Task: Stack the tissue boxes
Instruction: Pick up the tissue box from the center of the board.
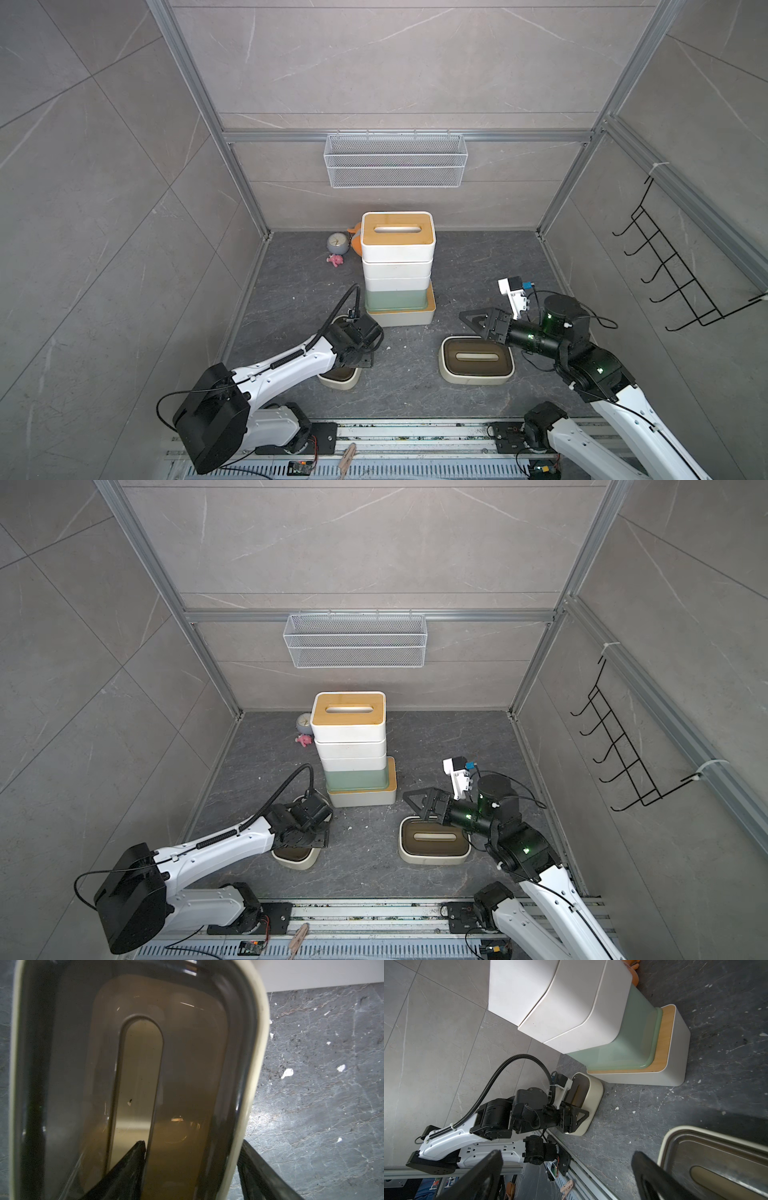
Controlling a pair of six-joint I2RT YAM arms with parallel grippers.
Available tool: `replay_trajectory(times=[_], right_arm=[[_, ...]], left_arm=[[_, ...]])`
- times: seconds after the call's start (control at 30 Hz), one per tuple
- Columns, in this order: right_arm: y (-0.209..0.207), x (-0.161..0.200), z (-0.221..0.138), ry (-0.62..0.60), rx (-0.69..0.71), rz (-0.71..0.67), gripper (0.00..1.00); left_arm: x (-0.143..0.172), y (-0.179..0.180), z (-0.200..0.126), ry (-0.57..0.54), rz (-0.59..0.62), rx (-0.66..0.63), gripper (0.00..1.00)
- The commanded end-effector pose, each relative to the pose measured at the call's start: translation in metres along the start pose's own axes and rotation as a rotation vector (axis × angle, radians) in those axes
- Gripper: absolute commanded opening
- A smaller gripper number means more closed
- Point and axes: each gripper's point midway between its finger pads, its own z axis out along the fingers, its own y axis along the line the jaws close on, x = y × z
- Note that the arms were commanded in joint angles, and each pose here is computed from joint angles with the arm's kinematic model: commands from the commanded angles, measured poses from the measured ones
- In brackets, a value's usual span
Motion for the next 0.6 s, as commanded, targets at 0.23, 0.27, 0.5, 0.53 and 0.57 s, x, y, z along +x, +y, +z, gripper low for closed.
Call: replay_trajectory(times=[0.23,0.27,0.5,0.53,0.57], right_arm=[[-0.012,0.013,0.006,0.015,-0.018,0.028,1.0],[-0.013,0.013,0.005,0.013,-0.016,0.027,1.0],[-0.013,0.012,0.005,0.013,-0.012,0.028,1.0],[-0.012,0.012,0.006,0.013,-0.012,0.028,1.0],[-0.012,0.011,0.006,0.012,-0.013,0.027,1.0]], left_arm=[[0.0,-0.003,0.004,-0.012,-0.021,-0.013,0.66],[0.0,-0.003,0.003,-0.012,-0.025,-0.014,0.65],[0.001,0.006,-0.003,-0.045,-0.059,-0.021,0.59],[0.002,0.007,-0.003,-0.048,-0.065,-0.021,0.58],[0.003,0.008,-0.004,-0.051,-0.067,-0.019,0.58]])
